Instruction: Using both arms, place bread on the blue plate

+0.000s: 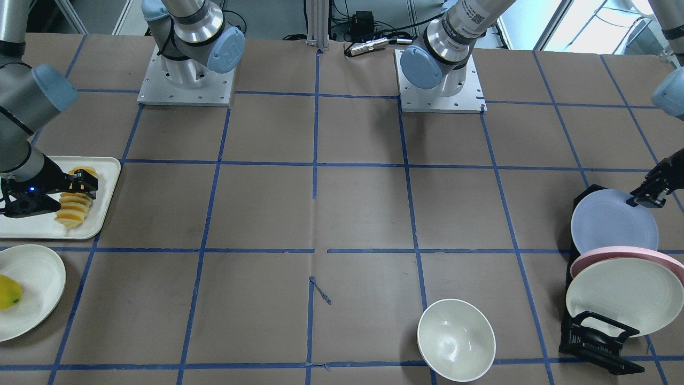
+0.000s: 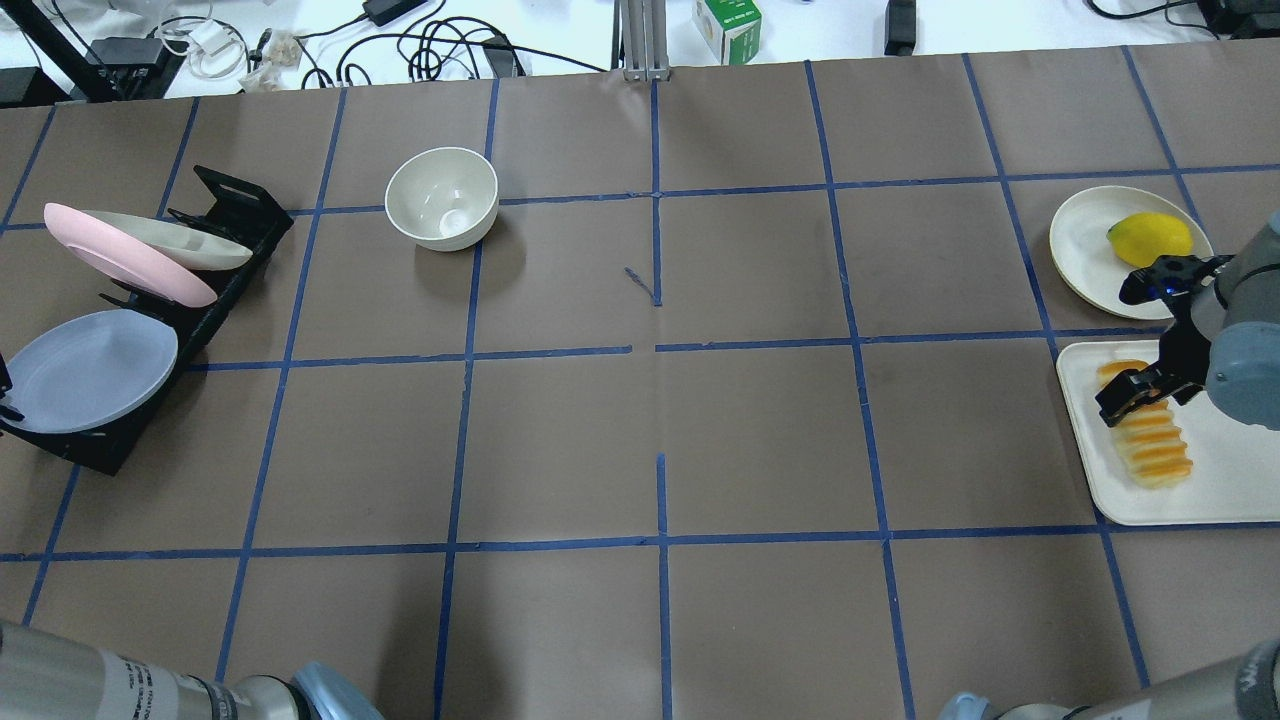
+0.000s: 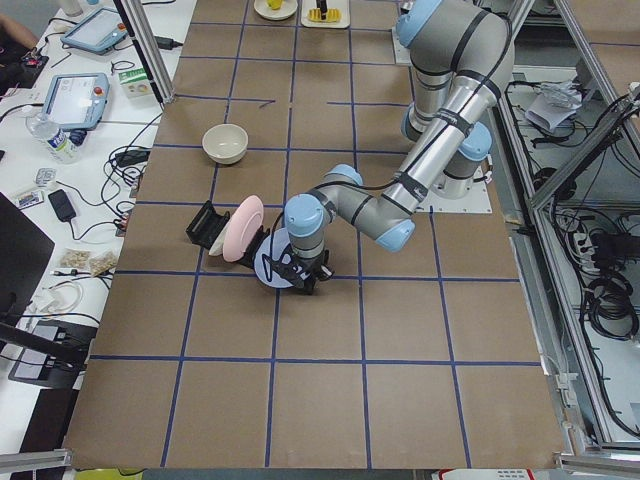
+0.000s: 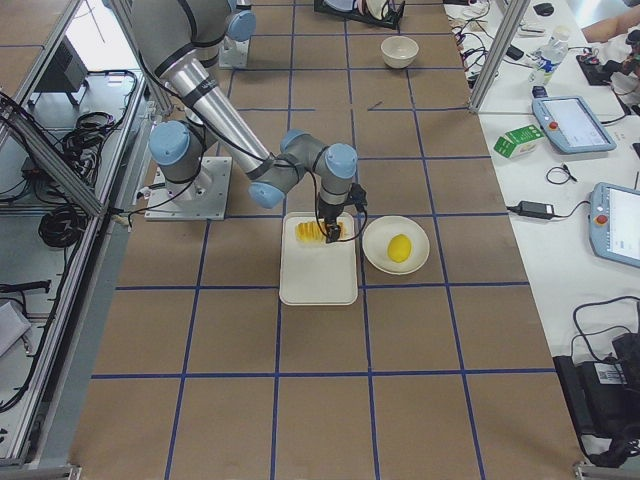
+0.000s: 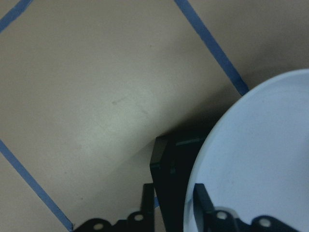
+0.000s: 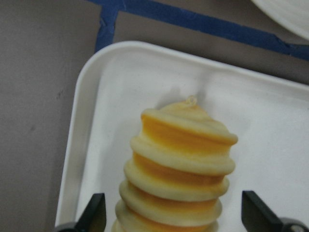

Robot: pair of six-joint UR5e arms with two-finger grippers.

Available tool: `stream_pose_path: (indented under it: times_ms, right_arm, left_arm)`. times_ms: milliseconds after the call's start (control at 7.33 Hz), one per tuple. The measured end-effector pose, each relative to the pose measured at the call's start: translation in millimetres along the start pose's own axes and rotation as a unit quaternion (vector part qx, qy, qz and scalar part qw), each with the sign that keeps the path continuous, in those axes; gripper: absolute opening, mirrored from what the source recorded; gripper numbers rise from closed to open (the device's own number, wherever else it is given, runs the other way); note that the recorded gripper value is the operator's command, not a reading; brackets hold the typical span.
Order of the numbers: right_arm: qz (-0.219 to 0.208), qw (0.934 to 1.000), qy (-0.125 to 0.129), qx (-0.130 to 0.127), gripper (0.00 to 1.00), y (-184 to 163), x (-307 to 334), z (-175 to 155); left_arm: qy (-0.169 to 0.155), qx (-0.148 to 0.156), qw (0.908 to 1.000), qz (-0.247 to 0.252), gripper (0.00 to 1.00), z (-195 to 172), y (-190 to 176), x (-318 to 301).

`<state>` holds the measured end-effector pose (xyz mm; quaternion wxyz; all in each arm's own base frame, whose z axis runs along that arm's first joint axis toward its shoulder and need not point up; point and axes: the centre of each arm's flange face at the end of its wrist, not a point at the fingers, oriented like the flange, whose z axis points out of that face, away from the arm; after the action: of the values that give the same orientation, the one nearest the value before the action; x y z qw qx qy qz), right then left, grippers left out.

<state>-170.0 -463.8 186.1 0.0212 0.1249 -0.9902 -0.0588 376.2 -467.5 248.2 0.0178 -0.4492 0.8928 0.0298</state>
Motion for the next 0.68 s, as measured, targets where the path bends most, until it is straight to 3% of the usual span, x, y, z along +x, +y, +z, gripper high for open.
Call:
stream_pose_path:
  times_ms: [136, 409, 682]
  right_arm:
    - [0.0, 1.0, -0.002, -0.002, 0.0, 0.9, -0.5, -1.0]
    - [0.003, 0.9999, -0.011, -0.003, 0.0, -0.2, 0.0, -12.2]
    - [0.017, 0.9994, -0.028, 0.008, 0.0, -10.8, -0.4, -66.6]
  left_arm:
    - [-0.001, -0.006, 1.0, 0.003, 0.0, -3.3, 1.9, -1.9]
    - [-0.005, -0.026, 0.9996, 0.009, 0.0, -20.1, 9.8, -8.3]
    - [-0.01, -0.045, 0.9989, 0.007, 0.0, -53.9, 22.5, -19.4]
